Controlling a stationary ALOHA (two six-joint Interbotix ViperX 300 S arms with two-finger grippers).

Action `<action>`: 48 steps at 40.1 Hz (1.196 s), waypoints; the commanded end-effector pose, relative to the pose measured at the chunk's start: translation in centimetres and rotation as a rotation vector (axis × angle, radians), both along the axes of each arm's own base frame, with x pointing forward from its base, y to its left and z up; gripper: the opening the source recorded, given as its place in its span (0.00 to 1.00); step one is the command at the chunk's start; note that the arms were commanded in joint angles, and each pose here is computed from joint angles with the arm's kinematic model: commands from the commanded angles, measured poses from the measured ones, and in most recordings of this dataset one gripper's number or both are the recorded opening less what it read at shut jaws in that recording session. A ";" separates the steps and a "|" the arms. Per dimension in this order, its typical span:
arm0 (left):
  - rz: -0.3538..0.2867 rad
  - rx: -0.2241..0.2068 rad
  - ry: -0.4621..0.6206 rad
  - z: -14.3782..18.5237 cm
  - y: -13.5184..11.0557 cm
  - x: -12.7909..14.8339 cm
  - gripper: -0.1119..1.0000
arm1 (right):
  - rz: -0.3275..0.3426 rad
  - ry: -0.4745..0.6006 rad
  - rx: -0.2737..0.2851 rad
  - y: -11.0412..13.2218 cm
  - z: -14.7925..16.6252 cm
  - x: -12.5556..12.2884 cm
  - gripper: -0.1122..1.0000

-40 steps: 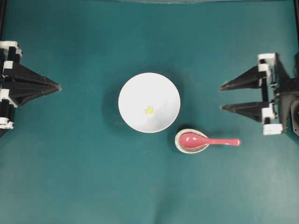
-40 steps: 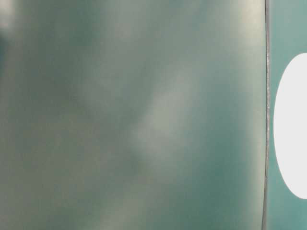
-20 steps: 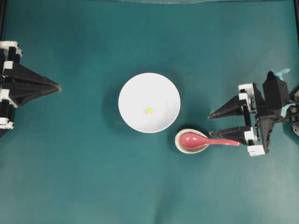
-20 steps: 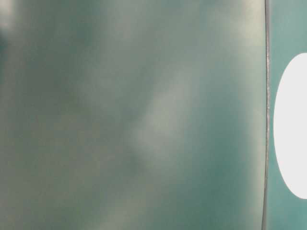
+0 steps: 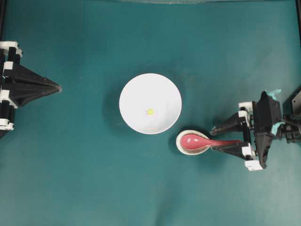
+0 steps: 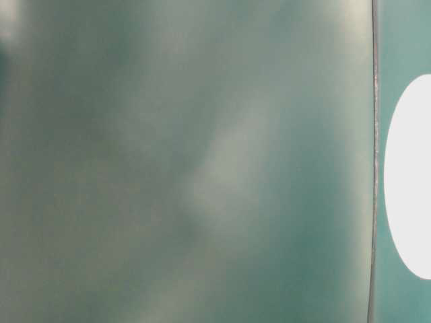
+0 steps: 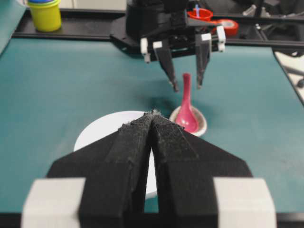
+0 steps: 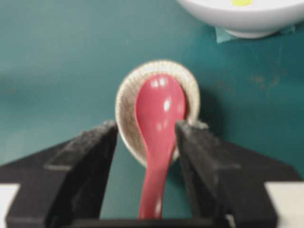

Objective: Scoop the yellow hexagonal prism block from the bowl with a spoon using the right arm.
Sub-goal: 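Close the right gripper on the pink spoon handle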

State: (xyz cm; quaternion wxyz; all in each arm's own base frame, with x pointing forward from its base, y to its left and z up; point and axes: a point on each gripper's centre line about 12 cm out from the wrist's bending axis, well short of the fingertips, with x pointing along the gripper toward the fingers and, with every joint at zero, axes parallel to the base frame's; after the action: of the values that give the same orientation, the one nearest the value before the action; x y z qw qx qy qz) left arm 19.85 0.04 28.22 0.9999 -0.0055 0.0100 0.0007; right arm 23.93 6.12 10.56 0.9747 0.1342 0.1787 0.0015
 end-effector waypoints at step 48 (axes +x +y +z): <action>-0.002 0.005 -0.028 1.0 0.0 0.4 0.10 | 0.008 0.020 -0.127 0.4 -2.9 -0.9 0.61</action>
State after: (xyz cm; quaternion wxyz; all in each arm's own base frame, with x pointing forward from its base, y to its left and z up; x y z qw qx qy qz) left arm 19.92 0.04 28.16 0.9999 -0.0055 0.0107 0.0007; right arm 22.68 6.31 7.30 0.9771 0.0690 0.2013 -0.0093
